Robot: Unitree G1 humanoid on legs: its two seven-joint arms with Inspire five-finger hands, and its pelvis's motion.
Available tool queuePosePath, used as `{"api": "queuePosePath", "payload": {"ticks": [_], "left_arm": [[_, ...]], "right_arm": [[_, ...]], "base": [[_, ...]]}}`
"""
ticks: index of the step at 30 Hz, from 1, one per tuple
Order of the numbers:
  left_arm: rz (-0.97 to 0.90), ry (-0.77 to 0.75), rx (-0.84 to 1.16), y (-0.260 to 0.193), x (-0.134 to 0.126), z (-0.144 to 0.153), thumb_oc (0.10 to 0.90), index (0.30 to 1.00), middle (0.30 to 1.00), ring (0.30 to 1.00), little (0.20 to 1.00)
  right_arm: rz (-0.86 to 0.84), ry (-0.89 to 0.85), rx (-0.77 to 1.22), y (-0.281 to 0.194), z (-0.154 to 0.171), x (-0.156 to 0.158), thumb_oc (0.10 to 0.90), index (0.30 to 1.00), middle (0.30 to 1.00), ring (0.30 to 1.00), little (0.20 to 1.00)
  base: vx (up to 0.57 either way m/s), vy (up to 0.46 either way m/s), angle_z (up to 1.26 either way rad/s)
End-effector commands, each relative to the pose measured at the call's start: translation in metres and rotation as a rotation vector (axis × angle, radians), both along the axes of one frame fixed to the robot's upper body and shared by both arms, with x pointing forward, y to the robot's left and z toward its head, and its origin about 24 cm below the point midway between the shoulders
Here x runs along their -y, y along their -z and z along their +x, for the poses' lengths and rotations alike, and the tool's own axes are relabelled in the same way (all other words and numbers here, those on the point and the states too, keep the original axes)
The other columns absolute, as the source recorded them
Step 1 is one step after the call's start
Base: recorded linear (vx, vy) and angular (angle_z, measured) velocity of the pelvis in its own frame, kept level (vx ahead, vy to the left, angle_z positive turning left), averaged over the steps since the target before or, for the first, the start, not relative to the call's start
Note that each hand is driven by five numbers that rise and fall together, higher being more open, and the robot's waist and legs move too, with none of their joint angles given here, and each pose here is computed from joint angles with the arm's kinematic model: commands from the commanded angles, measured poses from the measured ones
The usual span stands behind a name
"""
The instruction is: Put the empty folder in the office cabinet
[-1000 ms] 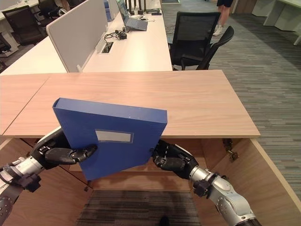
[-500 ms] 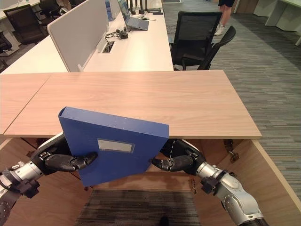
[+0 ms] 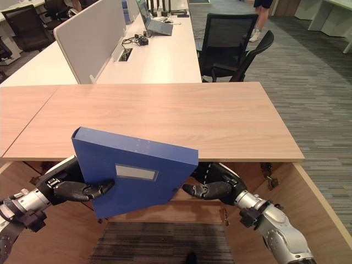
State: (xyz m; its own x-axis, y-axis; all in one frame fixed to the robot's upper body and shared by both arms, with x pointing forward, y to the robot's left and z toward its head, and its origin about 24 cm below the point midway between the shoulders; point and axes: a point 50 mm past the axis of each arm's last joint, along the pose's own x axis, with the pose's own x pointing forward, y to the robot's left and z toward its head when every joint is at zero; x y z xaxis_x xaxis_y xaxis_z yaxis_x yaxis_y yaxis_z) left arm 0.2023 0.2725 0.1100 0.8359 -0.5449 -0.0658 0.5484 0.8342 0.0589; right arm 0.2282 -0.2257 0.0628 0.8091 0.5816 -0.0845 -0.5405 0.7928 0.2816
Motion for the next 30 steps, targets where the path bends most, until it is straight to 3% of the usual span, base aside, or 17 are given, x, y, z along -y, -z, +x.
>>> {"api": "queuePosePath", "payload": {"ticks": [1, 7, 30], "left_arm": [[0.002, 0.086, 0.313, -0.059, 0.009, 0.013, 0.4, 0.3, 0.3, 0.3, 0.3], [0.032, 0.091, 0.357, -0.067, 0.01, 0.017, 0.4, 0.3, 0.3, 0.3, 0.3], [-0.042, -0.052, 0.505, -0.084, -0.004, 0.014, 0.4, 0.3, 0.3, 0.3, 0.3]], "right_arm": [[0.087, -0.127, 0.324, -0.064, 0.016, -0.026, 0.8, 0.9, 0.9, 0.9, 0.9], [0.114, -0.199, 0.303, -0.059, 0.015, -0.042, 0.8, 0.9, 0.9, 0.9, 0.9], [0.129, -0.244, 0.203, -0.037, 0.008, -0.053, 0.8, 0.9, 0.9, 0.9, 0.9]], "base": [[0.0, 0.0, 0.0], [0.0, 0.0, 0.0], [0.0, 0.0, 0.0]]}}
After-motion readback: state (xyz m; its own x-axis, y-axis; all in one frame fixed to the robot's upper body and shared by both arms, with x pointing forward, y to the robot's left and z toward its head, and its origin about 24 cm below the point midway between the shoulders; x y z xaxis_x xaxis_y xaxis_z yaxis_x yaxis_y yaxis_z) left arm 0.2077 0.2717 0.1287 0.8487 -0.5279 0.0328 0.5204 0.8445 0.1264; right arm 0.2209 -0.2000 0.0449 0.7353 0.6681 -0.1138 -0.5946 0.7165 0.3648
